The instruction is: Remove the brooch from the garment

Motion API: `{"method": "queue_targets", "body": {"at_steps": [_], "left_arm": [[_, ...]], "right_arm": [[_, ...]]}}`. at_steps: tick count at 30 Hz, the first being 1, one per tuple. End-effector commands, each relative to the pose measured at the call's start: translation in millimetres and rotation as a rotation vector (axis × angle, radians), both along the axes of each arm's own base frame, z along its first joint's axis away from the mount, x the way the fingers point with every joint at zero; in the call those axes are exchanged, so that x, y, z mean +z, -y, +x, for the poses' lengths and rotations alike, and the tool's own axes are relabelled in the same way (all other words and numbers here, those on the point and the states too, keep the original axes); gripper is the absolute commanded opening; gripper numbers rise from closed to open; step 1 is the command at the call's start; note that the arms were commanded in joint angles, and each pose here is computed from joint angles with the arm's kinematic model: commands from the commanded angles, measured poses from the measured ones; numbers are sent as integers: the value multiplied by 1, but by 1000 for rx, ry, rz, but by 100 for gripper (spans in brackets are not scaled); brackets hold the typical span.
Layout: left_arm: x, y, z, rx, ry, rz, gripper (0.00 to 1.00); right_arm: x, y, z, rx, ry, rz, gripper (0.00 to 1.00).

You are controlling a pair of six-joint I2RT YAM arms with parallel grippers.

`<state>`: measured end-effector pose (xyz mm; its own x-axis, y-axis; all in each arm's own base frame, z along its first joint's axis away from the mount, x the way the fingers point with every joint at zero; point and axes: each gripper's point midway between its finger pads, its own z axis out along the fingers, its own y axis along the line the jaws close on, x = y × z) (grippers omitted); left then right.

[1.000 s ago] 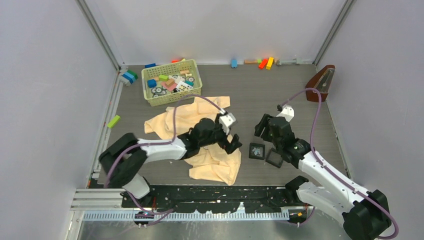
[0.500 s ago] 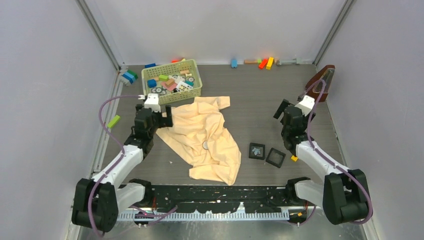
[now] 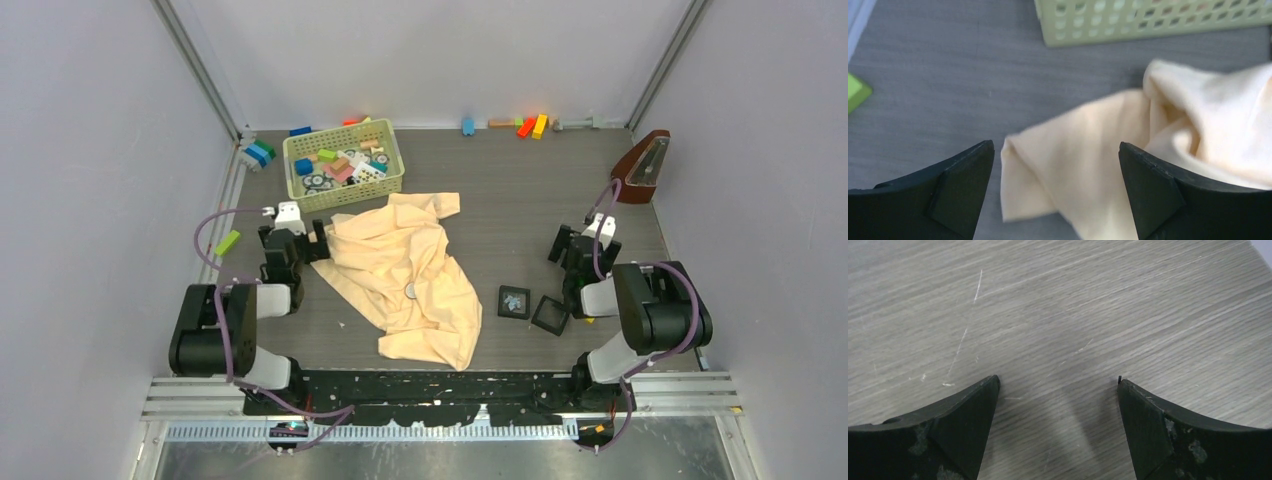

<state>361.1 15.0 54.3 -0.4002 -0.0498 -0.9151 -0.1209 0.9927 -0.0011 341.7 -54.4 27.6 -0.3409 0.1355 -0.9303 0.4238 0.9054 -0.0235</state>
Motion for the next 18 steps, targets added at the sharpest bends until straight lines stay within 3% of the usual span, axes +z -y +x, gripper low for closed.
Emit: {"method": "queue_targets", "body": {"at_steps": [1,4,6,9,18], "left_arm": [[26,3,28,-33,256,8,98],[17,3,27,-25,157,3,100],[21,12,31,-77,199,10,100],[16,27,33,-182,140,17,100],[17,30,33,-203,155,17,100]], "right_arm": [[47,-9,43,69,196,46,93],[45,-8,44,69,186,53,93],[45,-8,43,67,179,54,97],[45,-7,43,65,185,49,100],[46,-7,43,66,188,50,100]]}}
